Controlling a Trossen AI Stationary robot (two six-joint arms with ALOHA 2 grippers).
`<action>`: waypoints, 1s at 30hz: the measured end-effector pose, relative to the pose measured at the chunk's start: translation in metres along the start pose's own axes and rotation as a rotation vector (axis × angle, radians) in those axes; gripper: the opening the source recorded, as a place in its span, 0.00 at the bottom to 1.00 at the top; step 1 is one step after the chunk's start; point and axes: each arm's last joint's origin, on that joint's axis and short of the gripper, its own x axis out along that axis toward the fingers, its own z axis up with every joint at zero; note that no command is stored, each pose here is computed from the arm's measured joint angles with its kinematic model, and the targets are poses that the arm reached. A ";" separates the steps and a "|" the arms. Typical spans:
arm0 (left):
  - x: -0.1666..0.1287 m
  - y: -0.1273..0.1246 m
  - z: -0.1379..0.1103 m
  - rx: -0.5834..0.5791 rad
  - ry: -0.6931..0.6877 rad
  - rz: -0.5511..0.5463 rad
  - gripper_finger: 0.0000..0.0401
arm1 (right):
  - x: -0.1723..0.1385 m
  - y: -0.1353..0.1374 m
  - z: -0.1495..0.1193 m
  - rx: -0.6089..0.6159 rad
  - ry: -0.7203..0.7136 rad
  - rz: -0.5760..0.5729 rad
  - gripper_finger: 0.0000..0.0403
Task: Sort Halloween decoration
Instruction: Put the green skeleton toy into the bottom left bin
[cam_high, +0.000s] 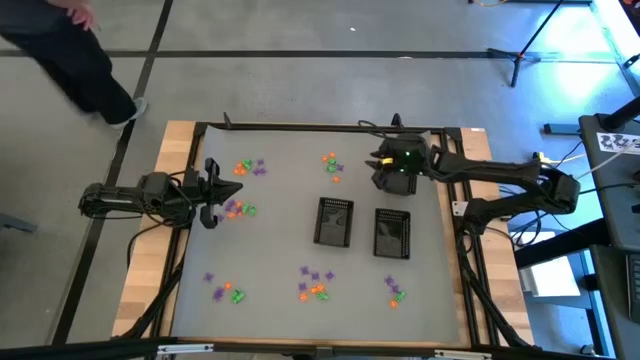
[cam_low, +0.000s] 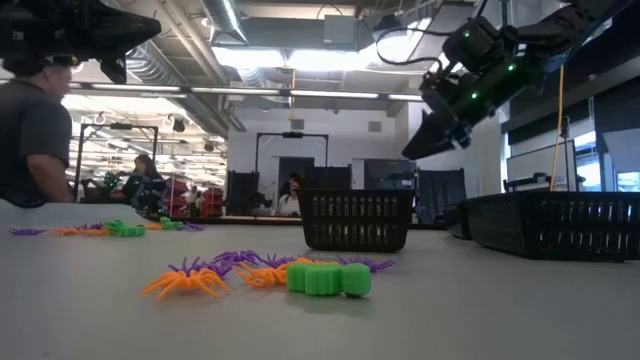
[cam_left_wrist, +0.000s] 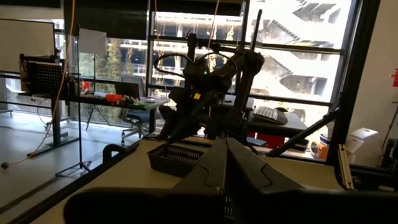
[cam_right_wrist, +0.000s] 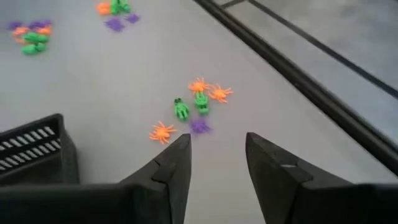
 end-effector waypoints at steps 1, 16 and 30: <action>0.000 0.000 0.000 0.000 0.000 0.000 0.00 | 0.004 0.000 -0.001 0.000 0.001 0.000 0.38; 0.000 0.000 0.000 0.000 0.000 -0.001 0.00 | 0.060 0.009 0.014 -0.081 -0.018 0.118 0.38; 0.000 0.000 0.000 0.000 0.000 0.000 0.00 | 0.132 0.029 0.024 -0.232 0.290 -0.005 0.38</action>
